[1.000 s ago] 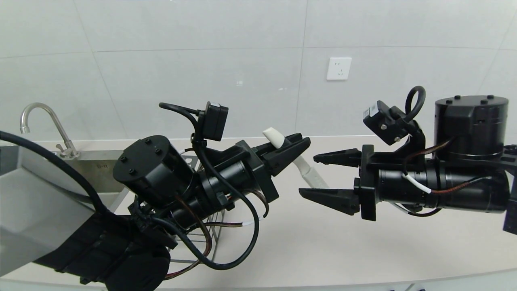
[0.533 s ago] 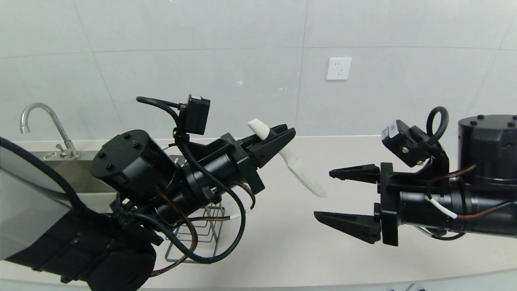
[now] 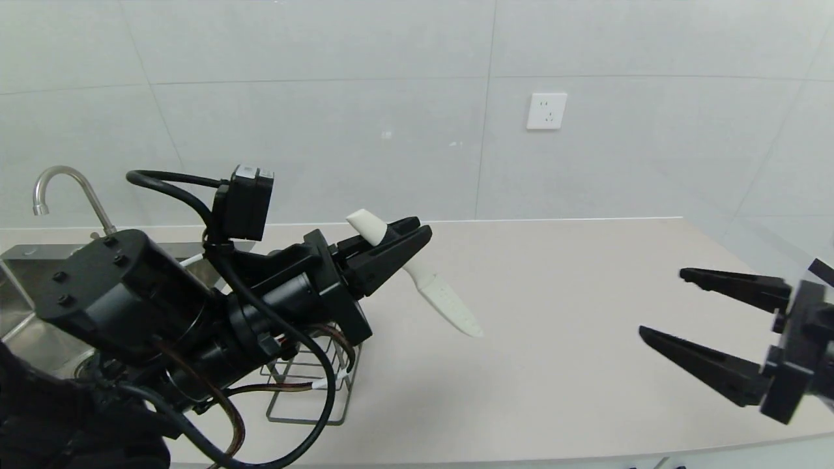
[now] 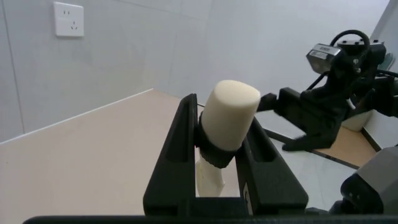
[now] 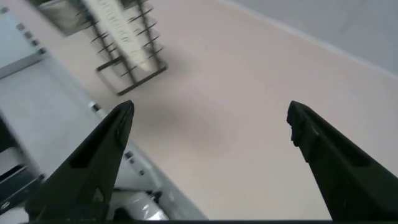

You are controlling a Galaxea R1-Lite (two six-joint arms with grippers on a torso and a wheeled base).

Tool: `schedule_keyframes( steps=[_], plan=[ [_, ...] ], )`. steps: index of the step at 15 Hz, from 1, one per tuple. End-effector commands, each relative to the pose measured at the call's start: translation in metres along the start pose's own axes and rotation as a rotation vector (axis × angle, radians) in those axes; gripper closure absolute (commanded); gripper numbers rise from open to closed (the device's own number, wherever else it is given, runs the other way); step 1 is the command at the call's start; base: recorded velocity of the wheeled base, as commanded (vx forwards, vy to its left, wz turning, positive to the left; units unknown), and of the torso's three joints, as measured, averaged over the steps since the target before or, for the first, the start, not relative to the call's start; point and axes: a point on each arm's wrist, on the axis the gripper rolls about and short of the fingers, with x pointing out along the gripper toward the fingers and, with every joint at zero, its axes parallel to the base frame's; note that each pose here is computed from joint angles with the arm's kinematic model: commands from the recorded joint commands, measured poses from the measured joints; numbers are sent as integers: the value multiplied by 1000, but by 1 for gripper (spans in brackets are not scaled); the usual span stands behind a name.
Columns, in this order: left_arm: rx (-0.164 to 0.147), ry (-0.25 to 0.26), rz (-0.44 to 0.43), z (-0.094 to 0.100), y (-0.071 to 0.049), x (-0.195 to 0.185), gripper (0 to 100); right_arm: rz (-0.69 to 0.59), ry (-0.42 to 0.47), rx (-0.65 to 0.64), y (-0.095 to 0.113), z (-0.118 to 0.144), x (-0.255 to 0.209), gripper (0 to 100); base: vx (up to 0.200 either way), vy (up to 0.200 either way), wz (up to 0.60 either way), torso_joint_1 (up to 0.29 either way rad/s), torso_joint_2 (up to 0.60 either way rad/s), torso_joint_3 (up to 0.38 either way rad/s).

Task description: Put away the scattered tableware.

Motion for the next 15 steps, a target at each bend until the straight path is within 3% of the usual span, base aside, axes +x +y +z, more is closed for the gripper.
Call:
schedule_keyframes(
  steps=[1,5,8,11,15],
  plan=[
    [6,-13,-4,6,-5,-7,100,-187,-142,-38,6,-9,-54,0,0,0,0,0,0,0],
    [7,-17,-8,7,-6,-7,100,-332,-232,-54,12,-14,-84,0,0,0,0,0,0,0],
    [2,-14,-23,6,-9,-6,100,-430,-223,-46,17,-37,-96,0,0,0,0,0,0,0],
    [4,-14,-24,6,-10,-6,100,-471,-282,-79,29,-51,-110,0,0,0,0,0,0,0],
    [80,-11,-33,5,-13,-6,100,-488,-339,-139,41,-69,-121,0,0,0,0,0,0,0]
  ],
)
